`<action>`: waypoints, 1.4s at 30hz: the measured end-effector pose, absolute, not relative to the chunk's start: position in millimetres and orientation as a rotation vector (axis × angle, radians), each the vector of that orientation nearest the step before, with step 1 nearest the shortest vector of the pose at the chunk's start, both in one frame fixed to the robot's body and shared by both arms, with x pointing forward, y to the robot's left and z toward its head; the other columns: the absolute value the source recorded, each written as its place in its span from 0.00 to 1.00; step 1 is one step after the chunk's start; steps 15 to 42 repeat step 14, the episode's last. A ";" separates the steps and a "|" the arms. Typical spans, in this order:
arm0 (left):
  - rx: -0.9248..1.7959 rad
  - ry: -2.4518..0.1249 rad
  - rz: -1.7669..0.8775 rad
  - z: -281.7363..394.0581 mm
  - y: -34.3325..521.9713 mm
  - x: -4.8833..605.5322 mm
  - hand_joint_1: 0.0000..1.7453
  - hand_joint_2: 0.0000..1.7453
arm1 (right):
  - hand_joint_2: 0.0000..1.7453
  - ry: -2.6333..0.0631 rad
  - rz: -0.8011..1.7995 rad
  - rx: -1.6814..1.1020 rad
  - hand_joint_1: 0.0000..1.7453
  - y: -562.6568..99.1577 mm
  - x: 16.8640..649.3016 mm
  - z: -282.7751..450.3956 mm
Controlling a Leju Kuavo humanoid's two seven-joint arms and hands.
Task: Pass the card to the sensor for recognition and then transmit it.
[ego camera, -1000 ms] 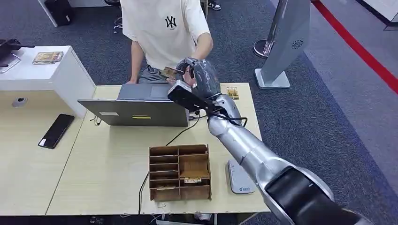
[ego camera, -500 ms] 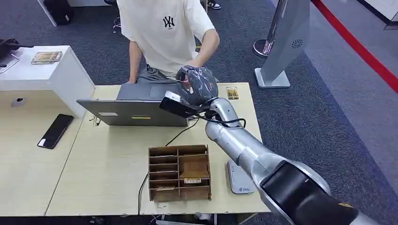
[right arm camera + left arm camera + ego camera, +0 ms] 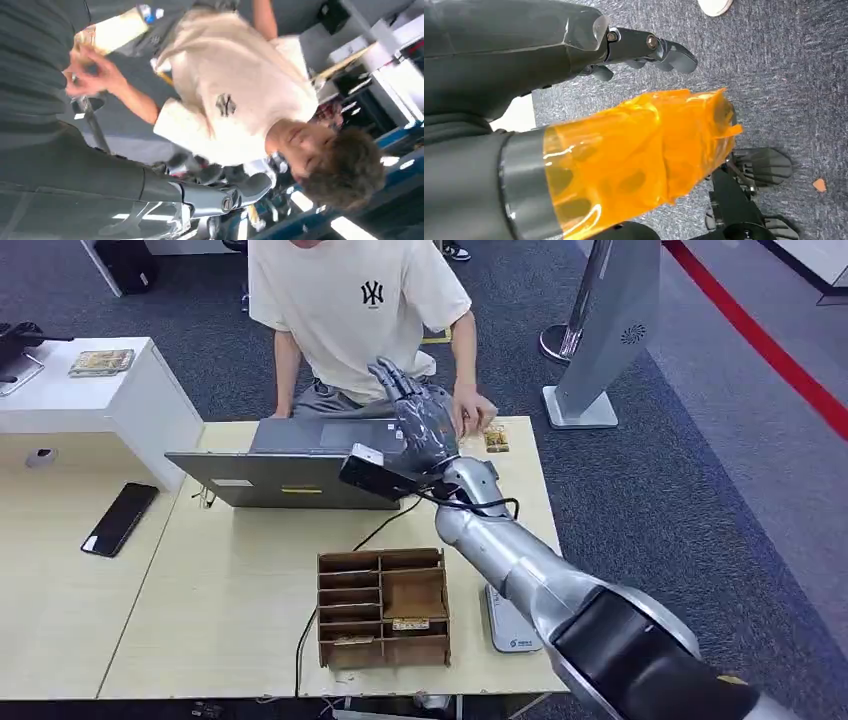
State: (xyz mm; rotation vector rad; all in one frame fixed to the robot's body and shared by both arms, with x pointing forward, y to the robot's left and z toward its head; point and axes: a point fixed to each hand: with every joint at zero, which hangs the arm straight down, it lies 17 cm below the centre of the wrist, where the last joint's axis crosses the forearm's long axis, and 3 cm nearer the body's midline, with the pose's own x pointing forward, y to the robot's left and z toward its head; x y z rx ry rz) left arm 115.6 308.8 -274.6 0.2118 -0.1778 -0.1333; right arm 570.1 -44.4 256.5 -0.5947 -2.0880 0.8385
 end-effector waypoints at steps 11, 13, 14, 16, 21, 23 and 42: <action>0.199 -0.180 -0.134 -276.5 306.4 105.9 0.00 0.00 | 0.00 -2.004 0.532 -0.075 0.00 -32.9 541.8 226.3; 0.197 -0.181 -0.127 -276.7 306.3 104.7 0.00 0.00 | 0.00 -1.998 0.487 -0.015 0.00 -33.8 535.5 224.7; 0.195 -0.180 -0.121 -276.8 306.3 103.8 0.00 0.00 | 0.00 -1.995 0.462 0.020 0.00 -34.7 531.8 224.2; 0.195 -0.180 -0.121 -276.8 306.3 103.8 0.00 0.00 | 0.00 -1.995 0.462 0.020 0.00 -34.7 531.8 224.2; 0.195 -0.180 -0.121 -276.8 306.3 103.8 0.00 0.00 | 0.00 -1.995 0.462 0.020 0.00 -34.7 531.8 224.2; 0.195 -0.180 -0.121 -276.8 306.3 103.8 0.00 0.00 | 0.00 -1.995 0.462 0.020 0.00 -34.7 531.8 224.2; 0.195 -0.180 -0.121 -276.8 306.3 103.8 0.00 0.00 | 0.00 -1.995 0.462 0.020 0.00 -34.7 531.8 224.2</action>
